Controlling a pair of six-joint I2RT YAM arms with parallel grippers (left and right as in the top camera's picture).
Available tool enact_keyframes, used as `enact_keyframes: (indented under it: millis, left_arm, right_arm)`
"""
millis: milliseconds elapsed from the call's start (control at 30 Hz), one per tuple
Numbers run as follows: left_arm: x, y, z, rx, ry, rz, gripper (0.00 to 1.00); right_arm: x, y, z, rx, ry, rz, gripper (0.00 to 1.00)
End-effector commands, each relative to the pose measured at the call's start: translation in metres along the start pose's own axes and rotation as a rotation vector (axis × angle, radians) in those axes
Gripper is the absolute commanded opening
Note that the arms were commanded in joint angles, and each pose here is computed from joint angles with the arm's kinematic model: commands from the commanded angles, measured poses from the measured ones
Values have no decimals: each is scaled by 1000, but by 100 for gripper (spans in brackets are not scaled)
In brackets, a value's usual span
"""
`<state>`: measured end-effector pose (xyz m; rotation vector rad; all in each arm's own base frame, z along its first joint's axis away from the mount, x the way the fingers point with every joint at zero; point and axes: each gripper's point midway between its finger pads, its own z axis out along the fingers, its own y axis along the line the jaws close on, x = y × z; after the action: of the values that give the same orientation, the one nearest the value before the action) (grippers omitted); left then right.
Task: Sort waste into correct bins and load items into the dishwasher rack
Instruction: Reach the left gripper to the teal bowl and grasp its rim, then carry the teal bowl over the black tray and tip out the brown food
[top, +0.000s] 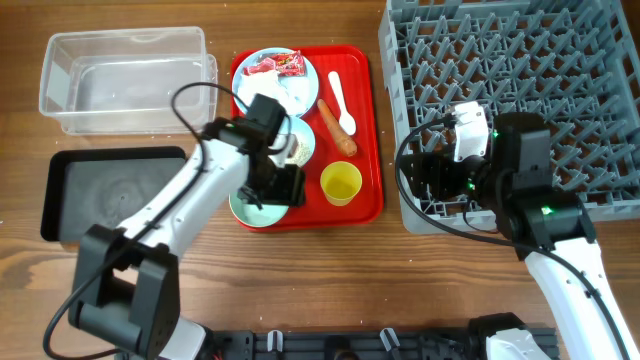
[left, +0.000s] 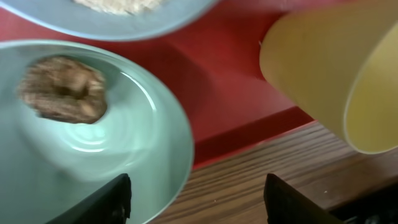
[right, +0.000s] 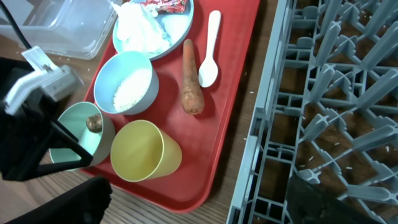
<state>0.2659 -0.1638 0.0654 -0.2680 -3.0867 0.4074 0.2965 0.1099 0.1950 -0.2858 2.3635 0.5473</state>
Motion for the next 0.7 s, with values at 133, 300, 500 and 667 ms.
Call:
enact_keyframes:
  millis: [133,300,500,667]
  left_arm:
    - [-7,18,18,-221,-75,14,45]
    - [-6,22,35,-211,-101,-1,35]
    - [-5,25,43,-216,-85,-7,22]
    - [-1,28,50,-228,-55,-31,4]
  right_arm:
    - [-3,3,2,-14,1,-15,90]
    - [-3,3,2,-13,1,-15,89]
    - [-3,3,2,-13,1,-15,88]
    - [-4,3,2,-13,1,-16,89]
